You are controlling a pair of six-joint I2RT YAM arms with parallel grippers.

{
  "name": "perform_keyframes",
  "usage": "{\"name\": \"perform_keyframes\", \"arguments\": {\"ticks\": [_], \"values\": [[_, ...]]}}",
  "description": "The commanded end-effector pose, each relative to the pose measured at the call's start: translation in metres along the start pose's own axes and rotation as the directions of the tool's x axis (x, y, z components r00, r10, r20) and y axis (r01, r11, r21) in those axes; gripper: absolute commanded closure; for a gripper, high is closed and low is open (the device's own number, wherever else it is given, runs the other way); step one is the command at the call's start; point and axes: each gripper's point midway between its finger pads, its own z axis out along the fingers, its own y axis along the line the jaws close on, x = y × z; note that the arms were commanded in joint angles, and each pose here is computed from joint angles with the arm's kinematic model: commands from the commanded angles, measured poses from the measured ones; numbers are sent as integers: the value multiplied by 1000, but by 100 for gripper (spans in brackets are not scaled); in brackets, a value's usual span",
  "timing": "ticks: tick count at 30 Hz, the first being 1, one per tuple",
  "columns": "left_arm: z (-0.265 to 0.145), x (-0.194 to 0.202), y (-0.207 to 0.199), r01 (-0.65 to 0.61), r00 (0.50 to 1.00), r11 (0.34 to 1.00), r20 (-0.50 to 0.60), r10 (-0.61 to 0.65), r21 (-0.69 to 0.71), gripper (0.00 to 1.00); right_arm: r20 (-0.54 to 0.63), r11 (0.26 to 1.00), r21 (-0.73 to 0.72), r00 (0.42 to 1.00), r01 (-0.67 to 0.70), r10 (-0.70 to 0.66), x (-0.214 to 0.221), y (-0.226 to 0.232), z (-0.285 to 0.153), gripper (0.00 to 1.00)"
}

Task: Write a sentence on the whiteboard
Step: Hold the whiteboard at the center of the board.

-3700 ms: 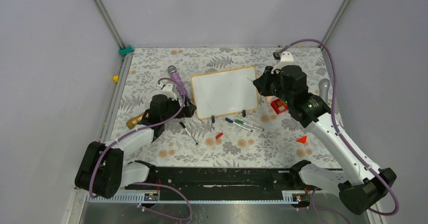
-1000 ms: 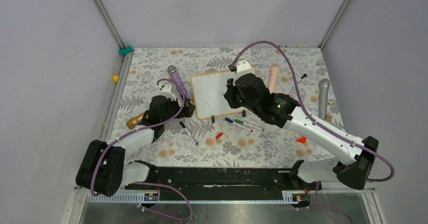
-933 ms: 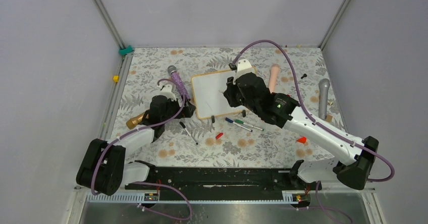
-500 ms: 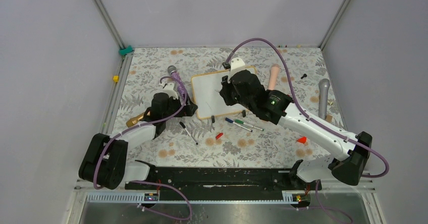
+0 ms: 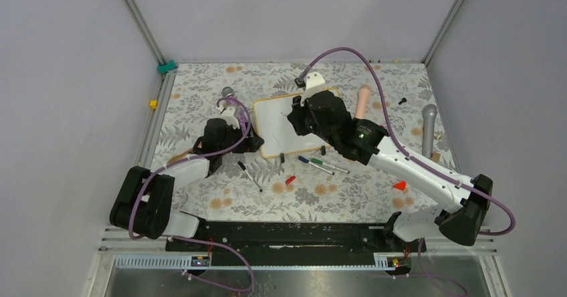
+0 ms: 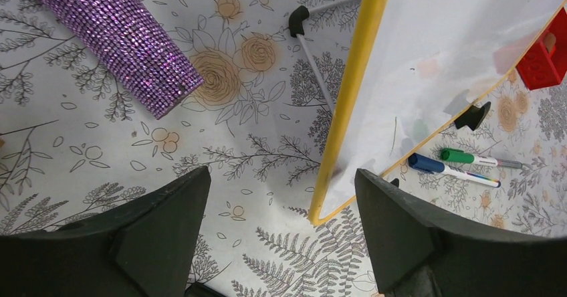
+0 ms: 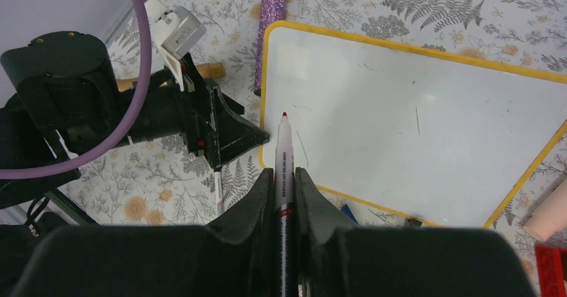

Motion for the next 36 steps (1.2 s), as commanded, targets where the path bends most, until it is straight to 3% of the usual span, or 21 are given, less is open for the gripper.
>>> {"name": "perform_keyframes", "arguments": {"ticks": [1, 12, 25, 36], "values": [[2, -18, -15, -22, 999, 997, 25, 20, 68, 20, 81, 999, -28, 996, -29, 31, -27, 10, 1, 100], [0, -14, -29, -37, 999, 988, -8, 39, 149, 27, 51, 999, -33, 999, -13, 15, -17, 12, 11, 100], [8, -8, -31, -1, 997, 982, -71, 14, 191, 61, 58, 999, -33, 998, -13, 15, -14, 10, 8, 100], [8, -4, -35, 3, 996, 975, -85, 16, 222, 66, 52, 999, -32, 999, -11, 13, -10, 9, 10, 100]]}}
